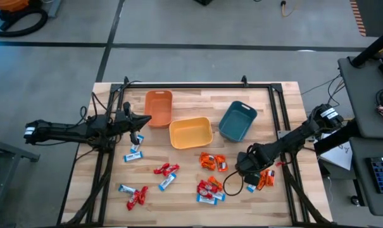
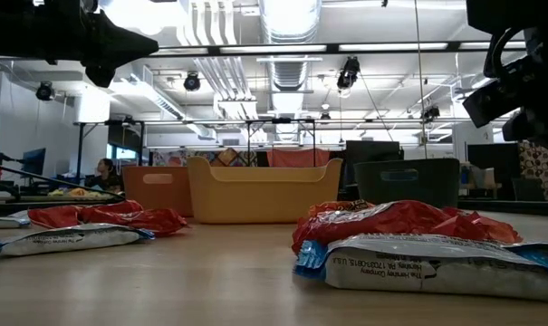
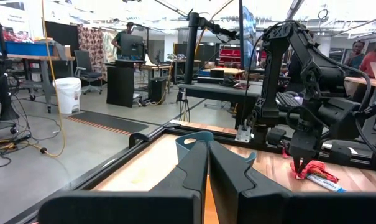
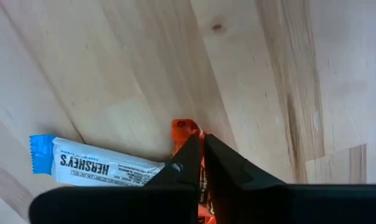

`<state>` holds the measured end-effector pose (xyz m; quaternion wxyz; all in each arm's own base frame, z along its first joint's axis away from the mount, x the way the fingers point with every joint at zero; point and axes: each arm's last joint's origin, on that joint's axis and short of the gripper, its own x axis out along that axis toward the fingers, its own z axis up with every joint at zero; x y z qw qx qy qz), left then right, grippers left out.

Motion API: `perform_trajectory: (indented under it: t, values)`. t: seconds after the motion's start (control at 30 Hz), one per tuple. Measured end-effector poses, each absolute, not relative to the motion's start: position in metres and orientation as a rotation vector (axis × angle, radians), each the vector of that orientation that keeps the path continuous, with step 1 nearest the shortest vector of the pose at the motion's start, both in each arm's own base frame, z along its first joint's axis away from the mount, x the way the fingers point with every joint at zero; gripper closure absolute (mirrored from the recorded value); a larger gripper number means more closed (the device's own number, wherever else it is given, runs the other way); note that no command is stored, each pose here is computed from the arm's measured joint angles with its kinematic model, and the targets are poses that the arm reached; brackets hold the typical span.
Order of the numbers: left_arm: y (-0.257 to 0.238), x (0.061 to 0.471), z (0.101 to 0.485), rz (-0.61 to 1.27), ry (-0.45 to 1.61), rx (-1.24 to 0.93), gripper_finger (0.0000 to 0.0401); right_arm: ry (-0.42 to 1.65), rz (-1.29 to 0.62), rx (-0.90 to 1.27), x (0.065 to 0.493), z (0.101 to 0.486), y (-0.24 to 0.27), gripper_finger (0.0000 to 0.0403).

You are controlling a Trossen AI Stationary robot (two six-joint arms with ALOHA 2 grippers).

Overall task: Sort candy
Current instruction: Put the orange chocolate into the yellow bin

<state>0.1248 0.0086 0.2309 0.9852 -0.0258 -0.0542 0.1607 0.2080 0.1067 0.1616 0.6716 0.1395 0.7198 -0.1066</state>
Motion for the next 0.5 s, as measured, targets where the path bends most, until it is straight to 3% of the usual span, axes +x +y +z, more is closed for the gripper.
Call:
perform_trajectory:
  t: [0.3,0.5]
  values:
    - [0.009,0.125,0.231,0.323,-0.109,-0.052,0.0401,1.597,-0.222,0.309,0.211,0.167,0.108,0.0394]
    - [0.009,0.125,0.231,0.323,-0.109,-0.052,0.0401,1.467,-0.222,0.294,0.214,0.185,0.107,0.0394]
